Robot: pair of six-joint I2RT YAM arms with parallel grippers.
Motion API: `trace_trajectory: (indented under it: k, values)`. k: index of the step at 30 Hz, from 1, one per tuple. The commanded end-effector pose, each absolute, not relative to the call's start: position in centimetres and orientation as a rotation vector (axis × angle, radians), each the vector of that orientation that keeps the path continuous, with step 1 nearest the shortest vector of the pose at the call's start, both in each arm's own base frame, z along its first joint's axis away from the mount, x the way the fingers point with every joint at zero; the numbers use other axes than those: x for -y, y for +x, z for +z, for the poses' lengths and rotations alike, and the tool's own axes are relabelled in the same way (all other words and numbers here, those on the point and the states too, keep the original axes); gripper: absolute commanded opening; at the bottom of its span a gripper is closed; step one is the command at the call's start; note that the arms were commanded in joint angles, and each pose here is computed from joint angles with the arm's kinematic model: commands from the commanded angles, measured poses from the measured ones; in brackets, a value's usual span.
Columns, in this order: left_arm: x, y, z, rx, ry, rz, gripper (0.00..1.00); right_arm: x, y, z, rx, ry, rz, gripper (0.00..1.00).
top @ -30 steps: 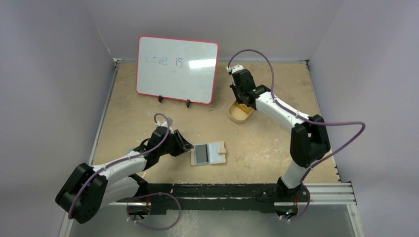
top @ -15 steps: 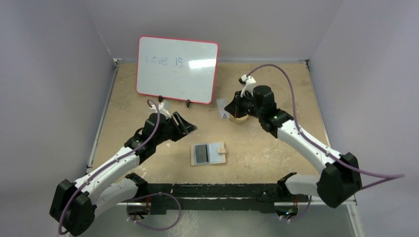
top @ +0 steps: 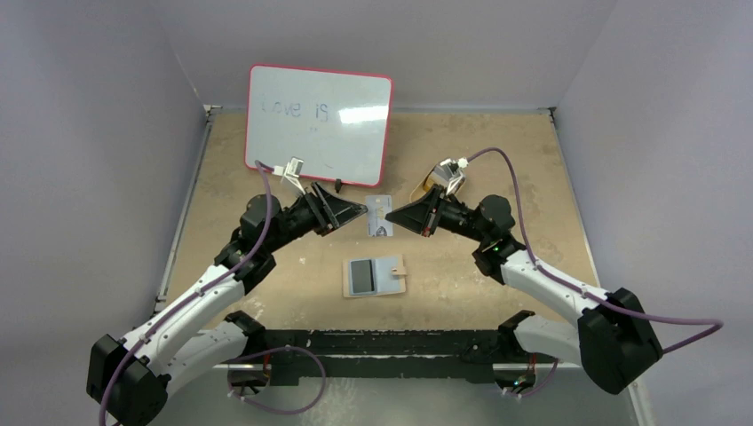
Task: Put the credit cards into the card holder
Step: Pick up the credit card from the storage box.
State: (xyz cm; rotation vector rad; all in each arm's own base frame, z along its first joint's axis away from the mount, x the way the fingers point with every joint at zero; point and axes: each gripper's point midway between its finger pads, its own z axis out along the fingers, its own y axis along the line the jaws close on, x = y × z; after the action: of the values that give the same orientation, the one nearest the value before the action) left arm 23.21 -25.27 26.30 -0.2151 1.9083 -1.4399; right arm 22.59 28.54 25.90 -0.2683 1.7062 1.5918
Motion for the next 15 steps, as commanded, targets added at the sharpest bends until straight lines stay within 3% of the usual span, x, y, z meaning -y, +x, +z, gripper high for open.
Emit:
trace_trajectory:
  k: [1, 3, 7, 9, 15]
  values:
    - [26.3, 22.1, 31.0, -1.753, -0.095, -1.587, 0.47, -29.3, 20.1, 30.1, -1.52, -0.371, 1.763, 0.0]
    - [26.3, 22.0, 31.1, -1.747, -0.089, -1.589, 0.37, -29.6, 20.0, 29.8, -1.531, -0.373, 1.775, 0.0]
    - [26.1, 22.1, 30.5, -1.771, -0.096, -1.559, 0.01, -29.9, 20.0, 29.0, -1.56, -0.363, 1.776, 0.0]
    - [25.8, 22.2, 29.8, -1.791, -0.113, -1.534, 0.0, -30.0, 20.2, 28.3, -1.598, -0.353, 1.763, 0.03]
    - [24.2, 22.9, 24.8, -1.967, -0.199, -1.323, 0.0, -28.9, 22.7, 23.7, -1.857, -0.183, 1.526, 0.39]
